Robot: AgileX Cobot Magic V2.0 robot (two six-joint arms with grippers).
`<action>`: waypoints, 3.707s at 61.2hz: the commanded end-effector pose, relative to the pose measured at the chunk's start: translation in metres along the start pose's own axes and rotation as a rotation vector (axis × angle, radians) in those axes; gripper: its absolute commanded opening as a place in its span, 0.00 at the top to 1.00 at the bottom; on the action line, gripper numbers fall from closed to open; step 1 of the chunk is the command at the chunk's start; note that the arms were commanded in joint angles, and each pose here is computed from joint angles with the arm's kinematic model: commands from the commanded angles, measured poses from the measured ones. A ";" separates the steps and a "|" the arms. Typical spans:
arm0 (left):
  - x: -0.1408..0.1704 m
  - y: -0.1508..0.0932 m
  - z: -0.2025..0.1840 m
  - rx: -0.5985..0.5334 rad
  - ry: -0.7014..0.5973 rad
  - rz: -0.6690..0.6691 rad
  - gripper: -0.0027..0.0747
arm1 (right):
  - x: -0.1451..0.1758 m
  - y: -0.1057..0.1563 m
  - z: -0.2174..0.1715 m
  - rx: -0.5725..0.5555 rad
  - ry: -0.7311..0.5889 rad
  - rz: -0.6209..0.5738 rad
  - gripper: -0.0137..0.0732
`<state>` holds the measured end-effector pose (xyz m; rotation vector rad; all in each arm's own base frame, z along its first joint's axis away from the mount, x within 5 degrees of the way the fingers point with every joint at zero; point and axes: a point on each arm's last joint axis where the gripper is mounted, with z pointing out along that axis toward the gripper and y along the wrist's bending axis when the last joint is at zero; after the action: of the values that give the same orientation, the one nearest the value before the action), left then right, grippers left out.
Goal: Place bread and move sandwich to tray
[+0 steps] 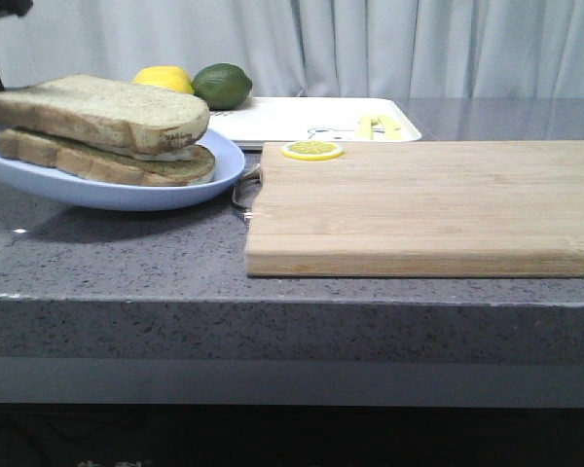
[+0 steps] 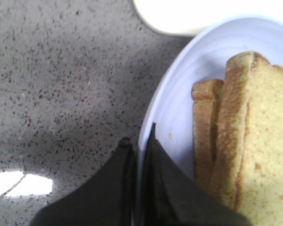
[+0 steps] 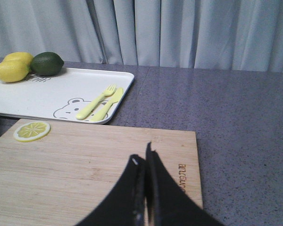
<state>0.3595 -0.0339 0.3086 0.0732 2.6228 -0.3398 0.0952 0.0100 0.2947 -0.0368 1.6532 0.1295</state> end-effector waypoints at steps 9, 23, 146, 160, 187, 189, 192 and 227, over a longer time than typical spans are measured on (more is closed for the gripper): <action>-0.028 -0.014 -0.046 0.145 -0.208 -0.017 0.99 | -0.016 -0.002 -0.002 0.029 -0.098 -0.003 0.91; -0.065 -0.024 -0.054 0.245 -0.282 -0.024 0.99 | -0.016 -0.002 -0.002 0.028 -0.097 -0.003 0.91; -0.159 -0.042 -0.012 0.364 -0.418 0.129 0.92 | -0.016 -0.002 -0.002 0.028 -0.096 -0.003 0.91; -0.159 -0.043 -0.041 0.200 -0.471 0.111 0.99 | -0.015 -0.002 -0.002 0.028 -0.095 -0.003 0.91; -0.116 -0.067 -0.097 -0.291 -0.359 0.241 0.99 | -0.015 -0.002 -0.002 0.025 -0.089 -0.003 0.91; -0.109 -0.066 -0.095 -0.305 -0.325 0.249 0.99 | -0.015 -0.002 -0.002 0.025 -0.089 -0.003 0.91; -0.098 -0.063 -0.092 -0.310 -0.271 0.251 0.99 | -0.015 -0.002 -0.002 0.025 -0.089 -0.003 0.91; 0.047 -0.029 -0.133 -0.196 -0.476 0.179 0.99 | -0.015 -0.002 -0.002 0.025 -0.089 -0.003 0.91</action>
<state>0.2793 -0.0321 0.3858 0.1750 2.3416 0.0093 0.0952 0.0100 0.2947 -0.0368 1.6532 0.1295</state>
